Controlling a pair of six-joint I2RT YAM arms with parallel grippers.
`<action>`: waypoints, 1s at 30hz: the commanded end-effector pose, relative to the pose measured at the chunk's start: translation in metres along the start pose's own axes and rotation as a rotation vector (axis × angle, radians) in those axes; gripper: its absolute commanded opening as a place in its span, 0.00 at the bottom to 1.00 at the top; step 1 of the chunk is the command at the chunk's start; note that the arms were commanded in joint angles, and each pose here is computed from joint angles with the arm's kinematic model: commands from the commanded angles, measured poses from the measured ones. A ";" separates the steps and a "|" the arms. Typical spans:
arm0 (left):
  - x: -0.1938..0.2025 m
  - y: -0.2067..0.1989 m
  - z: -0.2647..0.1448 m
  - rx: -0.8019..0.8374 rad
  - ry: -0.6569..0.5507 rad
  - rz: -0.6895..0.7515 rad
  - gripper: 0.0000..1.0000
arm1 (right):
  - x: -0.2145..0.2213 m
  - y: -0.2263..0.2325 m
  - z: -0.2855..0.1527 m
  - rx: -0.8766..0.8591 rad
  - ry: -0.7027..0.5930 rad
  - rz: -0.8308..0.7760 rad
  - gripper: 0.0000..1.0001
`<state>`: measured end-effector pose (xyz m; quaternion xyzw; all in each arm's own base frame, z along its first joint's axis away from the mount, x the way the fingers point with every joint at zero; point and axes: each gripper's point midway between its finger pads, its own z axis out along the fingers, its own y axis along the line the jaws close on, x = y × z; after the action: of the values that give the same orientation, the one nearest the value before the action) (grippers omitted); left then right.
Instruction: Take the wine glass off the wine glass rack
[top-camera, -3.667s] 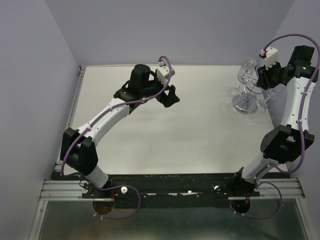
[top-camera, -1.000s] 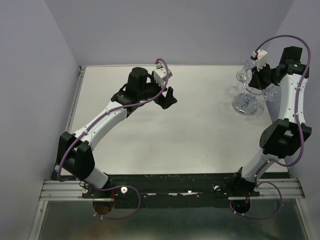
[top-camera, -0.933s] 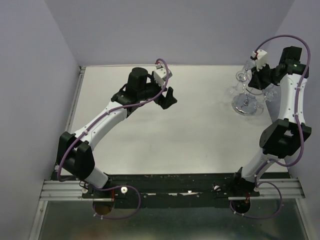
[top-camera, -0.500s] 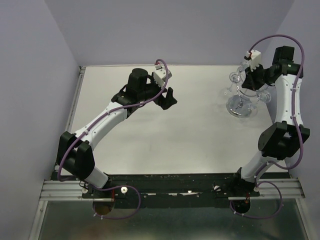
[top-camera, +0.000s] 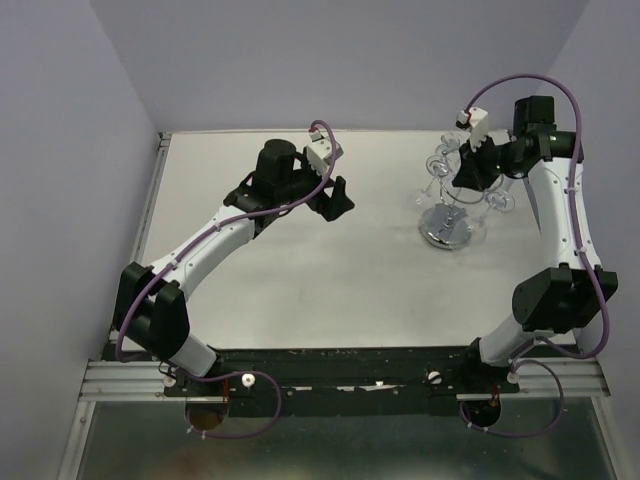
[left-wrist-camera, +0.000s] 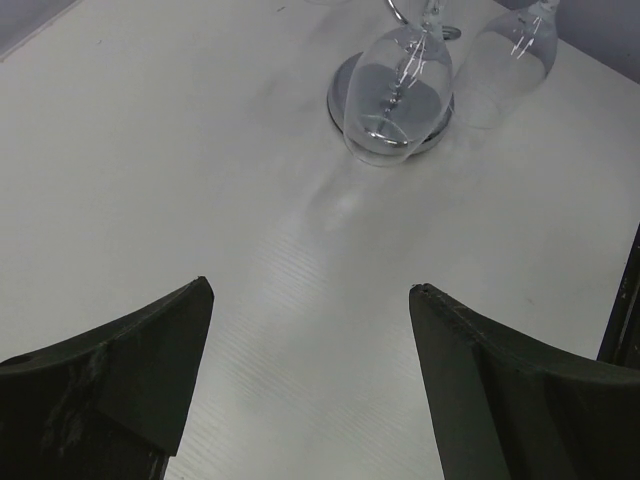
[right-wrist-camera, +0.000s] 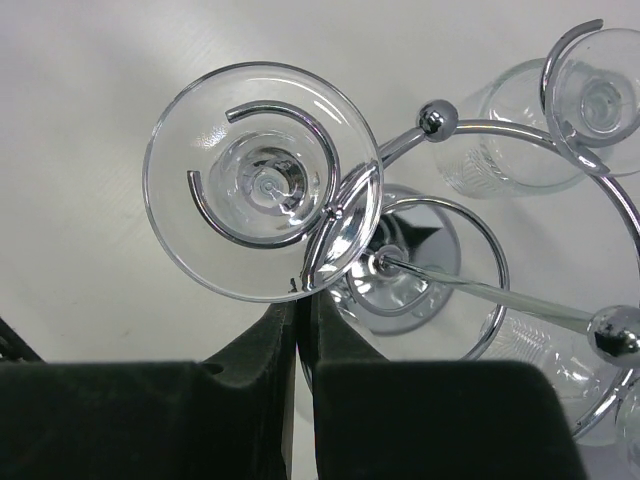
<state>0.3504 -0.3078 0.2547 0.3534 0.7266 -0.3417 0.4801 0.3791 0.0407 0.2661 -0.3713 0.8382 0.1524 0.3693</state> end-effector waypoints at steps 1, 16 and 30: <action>-0.014 -0.006 -0.005 0.007 -0.046 0.016 0.95 | -0.063 0.051 -0.030 -0.065 -0.221 -0.129 0.01; -0.007 -0.013 -0.007 0.044 -0.044 0.023 0.95 | -0.047 0.119 -0.014 -0.223 -0.189 -0.145 0.01; 0.013 -0.039 -0.016 0.153 -0.031 0.051 0.95 | -0.011 0.149 -0.016 -0.258 -0.121 -0.128 0.09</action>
<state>0.3195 -0.3064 0.2410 0.3770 0.7125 -0.3738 0.4589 0.2820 0.1274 0.2536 -0.4429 0.7975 0.2410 0.3314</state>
